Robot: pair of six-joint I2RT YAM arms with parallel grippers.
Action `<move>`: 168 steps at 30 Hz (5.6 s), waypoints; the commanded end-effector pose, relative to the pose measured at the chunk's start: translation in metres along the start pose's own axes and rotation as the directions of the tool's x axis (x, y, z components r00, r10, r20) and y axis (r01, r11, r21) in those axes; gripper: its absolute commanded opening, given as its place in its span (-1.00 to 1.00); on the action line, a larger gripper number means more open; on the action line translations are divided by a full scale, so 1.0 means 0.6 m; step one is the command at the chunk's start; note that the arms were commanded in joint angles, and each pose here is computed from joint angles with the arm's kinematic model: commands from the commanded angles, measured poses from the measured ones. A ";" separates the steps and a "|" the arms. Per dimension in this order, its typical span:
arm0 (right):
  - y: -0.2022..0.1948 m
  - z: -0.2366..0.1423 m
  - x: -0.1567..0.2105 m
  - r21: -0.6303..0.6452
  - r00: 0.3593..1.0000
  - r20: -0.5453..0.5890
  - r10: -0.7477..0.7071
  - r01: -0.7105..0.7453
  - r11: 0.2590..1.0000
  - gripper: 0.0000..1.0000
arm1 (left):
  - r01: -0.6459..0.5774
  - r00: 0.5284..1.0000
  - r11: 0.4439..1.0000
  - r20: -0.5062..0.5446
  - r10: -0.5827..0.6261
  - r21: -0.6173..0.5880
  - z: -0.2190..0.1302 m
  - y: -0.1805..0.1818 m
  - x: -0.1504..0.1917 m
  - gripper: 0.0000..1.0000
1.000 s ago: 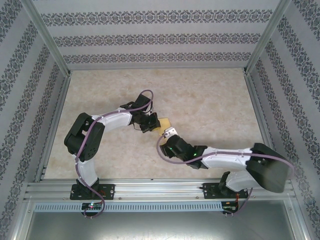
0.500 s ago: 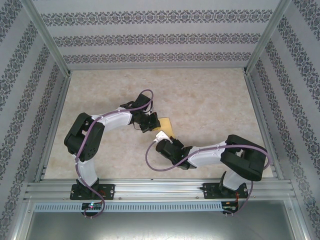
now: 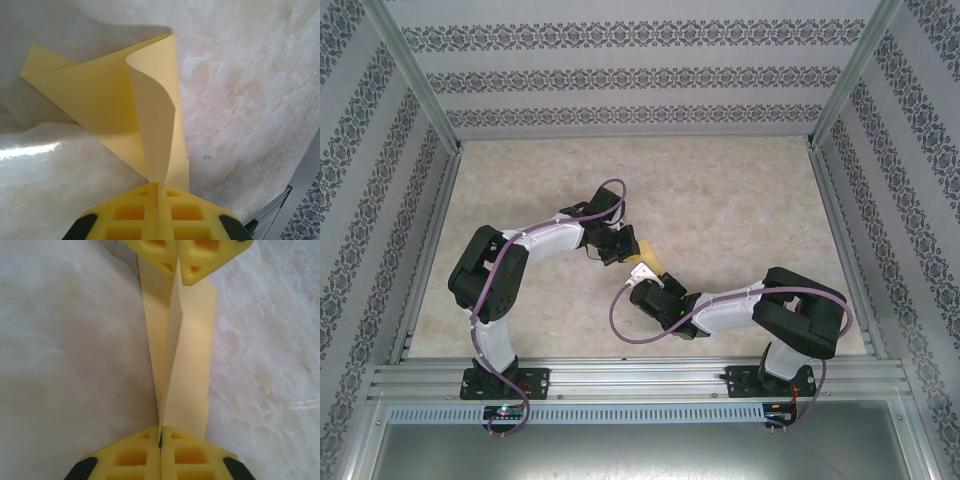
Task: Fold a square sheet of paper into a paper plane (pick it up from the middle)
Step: Fold the wing for the fifth time at the center of the table.
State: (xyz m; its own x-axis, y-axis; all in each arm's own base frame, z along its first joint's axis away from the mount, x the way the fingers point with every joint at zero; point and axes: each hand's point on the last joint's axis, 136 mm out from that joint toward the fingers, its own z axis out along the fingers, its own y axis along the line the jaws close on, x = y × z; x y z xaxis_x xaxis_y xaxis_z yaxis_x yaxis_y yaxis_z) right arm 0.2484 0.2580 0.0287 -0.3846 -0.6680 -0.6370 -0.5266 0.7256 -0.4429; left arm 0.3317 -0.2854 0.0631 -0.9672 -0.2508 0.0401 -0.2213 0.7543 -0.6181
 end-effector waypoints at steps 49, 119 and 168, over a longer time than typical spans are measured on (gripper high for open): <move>0.044 0.027 -0.053 -0.560 0.486 -0.532 0.693 -0.816 0.142 -0.85 | -0.090 0.991 0.992 0.107 0.081 0.086 -0.032 -0.011 -0.022 0.17; 0.087 -0.011 -0.056 -0.315 0.987 0.163 0.010 0.042 0.948 -0.76 | 0.225 0.973 0.951 0.003 -0.230 -0.212 -0.027 0.085 -0.001 -0.95; 0.095 0.032 -0.097 -0.532 0.374 -0.652 0.660 -0.846 -0.046 -0.91 | -0.068 0.990 0.983 0.131 0.046 0.171 -0.053 0.011 -0.002 -0.02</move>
State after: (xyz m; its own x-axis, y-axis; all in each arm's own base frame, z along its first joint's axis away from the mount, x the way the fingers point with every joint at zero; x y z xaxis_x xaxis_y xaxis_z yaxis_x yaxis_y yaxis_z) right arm 0.2531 0.3361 0.0246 -0.9813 0.1163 -0.1533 -0.0805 0.4757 0.8759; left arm 0.3141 -0.2425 0.0735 -0.9525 -0.2975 -0.0655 -0.1743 0.7087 -0.6836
